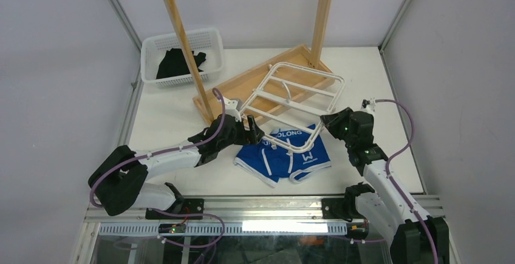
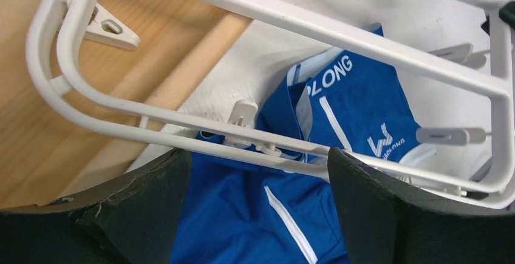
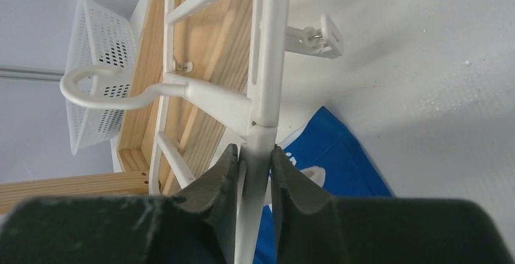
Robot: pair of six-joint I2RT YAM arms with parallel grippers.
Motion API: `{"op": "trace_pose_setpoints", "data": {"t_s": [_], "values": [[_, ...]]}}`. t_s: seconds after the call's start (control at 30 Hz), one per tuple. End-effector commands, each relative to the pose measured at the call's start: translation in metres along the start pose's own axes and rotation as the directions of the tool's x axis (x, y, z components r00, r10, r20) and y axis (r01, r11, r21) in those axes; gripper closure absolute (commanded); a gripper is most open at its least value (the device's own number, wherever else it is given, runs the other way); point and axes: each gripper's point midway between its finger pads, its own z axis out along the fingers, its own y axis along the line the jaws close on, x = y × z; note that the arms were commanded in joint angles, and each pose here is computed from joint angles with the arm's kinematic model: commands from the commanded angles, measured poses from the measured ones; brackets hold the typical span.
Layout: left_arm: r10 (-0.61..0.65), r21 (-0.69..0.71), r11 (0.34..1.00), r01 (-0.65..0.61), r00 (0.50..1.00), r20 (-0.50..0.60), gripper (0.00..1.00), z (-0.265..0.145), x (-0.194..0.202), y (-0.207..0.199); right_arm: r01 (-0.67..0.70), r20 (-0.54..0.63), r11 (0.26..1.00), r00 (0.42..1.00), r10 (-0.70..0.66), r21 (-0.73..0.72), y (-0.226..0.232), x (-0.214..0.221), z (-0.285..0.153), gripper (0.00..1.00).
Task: Clip the underwear to the hanger
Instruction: Open the clamp at the hanger.
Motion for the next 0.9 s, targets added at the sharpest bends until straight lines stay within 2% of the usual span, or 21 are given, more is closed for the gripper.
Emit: {"op": "trace_pose_setpoints", "data": {"t_s": [0.0, 0.43, 0.57, 0.77, 0.87], "values": [[0.026, 0.083, 0.996, -0.037, 0.990, 0.135, 0.16, 0.012, -0.053, -0.028, 0.011, -0.010, 0.992, 1.000, -0.012, -0.126, 0.026, 0.000, -0.011, 1.00], [0.060, 0.075, 0.995, -0.072, 0.986, 0.153, 0.16, 0.050, -0.096, -0.021, -0.046, -0.127, 0.969, 0.992, 0.016, -0.242, 0.051, 0.019, -0.020, 1.00], [0.074, 0.043, 0.996, -0.083, 0.980, 0.187, 0.14, 0.042, -0.111, -0.015, -0.052, -0.135, 0.961, 0.991, 0.015, -0.272, 0.059, 0.020, -0.023, 0.96], [0.082, -0.030, 0.997, -0.077, 0.974, 0.210, 0.12, 0.029, -0.124, 0.004, -0.071, -0.151, 0.943, 0.988, 0.022, -0.324, 0.073, 0.019, -0.025, 0.96], [0.082, -0.016, 0.997, -0.081, 0.966, 0.244, 0.12, 0.012, -0.134, -0.003, -0.079, -0.155, 0.934, 0.988, 0.026, -0.347, 0.082, 0.019, -0.026, 0.97]]}}
